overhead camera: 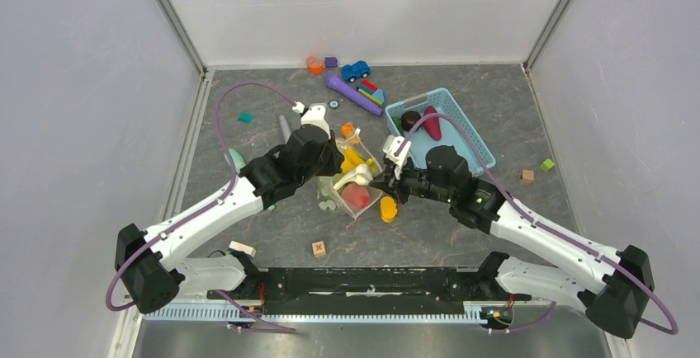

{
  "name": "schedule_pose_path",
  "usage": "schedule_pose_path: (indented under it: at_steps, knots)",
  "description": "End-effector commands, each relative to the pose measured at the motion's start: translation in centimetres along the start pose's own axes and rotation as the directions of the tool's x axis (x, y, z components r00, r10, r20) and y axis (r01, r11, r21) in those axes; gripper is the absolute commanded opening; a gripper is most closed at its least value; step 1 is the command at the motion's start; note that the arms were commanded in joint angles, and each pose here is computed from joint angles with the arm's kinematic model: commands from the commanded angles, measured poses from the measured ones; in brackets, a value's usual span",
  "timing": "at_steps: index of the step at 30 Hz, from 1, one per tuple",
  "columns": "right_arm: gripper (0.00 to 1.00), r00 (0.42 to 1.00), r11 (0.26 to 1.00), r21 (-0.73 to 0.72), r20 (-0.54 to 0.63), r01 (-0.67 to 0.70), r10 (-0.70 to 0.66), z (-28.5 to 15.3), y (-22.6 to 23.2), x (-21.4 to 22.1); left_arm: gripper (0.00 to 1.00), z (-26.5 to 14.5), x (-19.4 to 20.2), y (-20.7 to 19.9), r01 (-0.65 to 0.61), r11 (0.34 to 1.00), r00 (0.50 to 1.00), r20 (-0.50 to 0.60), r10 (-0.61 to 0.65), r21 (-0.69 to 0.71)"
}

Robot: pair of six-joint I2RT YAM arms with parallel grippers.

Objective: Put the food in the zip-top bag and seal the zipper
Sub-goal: Place the fake vegetable in the zipper food storage bag.

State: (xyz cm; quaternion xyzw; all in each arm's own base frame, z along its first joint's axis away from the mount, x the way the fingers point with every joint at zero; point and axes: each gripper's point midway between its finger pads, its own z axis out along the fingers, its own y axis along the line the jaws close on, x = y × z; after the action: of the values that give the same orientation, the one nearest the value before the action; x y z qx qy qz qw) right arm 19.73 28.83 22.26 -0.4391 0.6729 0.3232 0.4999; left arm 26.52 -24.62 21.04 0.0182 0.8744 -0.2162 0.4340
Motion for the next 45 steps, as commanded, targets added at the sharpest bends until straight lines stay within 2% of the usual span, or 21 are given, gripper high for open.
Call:
schedule_pose_path:
  at_steps: [1,6,12,17,22,27,31,36,39,41,45]
  knots:
    - [0.0,0.997,0.971,0.235,-0.069,0.04,-0.025,-0.3,-3.7,-0.5,0.05,-1.2,-2.3,-1.8,0.039,0.997,0.998,0.054,-0.043,0.07]
    - [0.0,0.985,0.912,0.409,-0.166,0.026,0.046,-0.7,-6.4,1.6,0.04,-1.7,-2.3,-2.2,0.045,0.994,0.997,0.052,-0.051,0.101]
    - [0.0,0.976,0.854,0.519,-0.182,-0.008,0.12,-0.2,-7.8,1.7,0.04,-1.9,-2.0,-2.8,0.05,0.988,0.998,0.04,-0.056,0.145]
    - [0.0,0.984,0.882,0.47,-0.156,-0.004,0.087,1.8,-6.2,-0.1,0.05,-1.7,-1.9,-3.2,0.061,0.986,0.997,0.035,-0.067,0.158]
    - [0.05,0.993,0.915,0.403,-0.104,-0.014,0.061,3.6,-4.3,-2.0,0.05,-1.4,-1.8,-3.3,0.068,0.985,0.997,0.029,-0.074,0.161]
    - [0.15,0.997,0.935,0.354,-0.061,-0.029,0.054,4.8,-3.2,-3.0,0.05,-1.4,-1.7,-3.5,0.071,0.983,0.997,0.023,-0.076,0.168]
    - [0.15,0.998,0.93,0.362,-0.018,-0.056,0.067,5.3,-3.3,-3.6,0.05,-1.6,-1.7,-3.6,0.073,0.981,0.997,0.022,-0.078,0.177]
    - [0.3,0.996,0.918,0.389,-0.002,-0.082,0.09,5.9,-3.8,-3.5,0.05,-2.0,-1.8,-3.5,0.079,0.98,0.996,0.029,-0.086,0.182]
    - [0.52,0.996,0.918,0.39,-0.005,-0.075,0.084,5.8,-3.8,-3.4,0.05,-2.3,-1.9,-3.1,0.079,0.983,0.995,0.039,-0.087,0.168]
    - [0.61,0.997,0.919,0.388,-0.002,-0.068,0.074,5.4,-3.8,-3.7,0.05,-2.3,-1.9,-2.8,0.084,0.984,0.995,0.046,-0.092,0.158]
    - [0.85,0.999,0.925,0.379,0.022,-0.031,0.025,4.1,-3.7,-4.4,0.05,-2.4,-2.1,-2.2,0.087,0.987,0.993,0.063,-0.096,0.134]
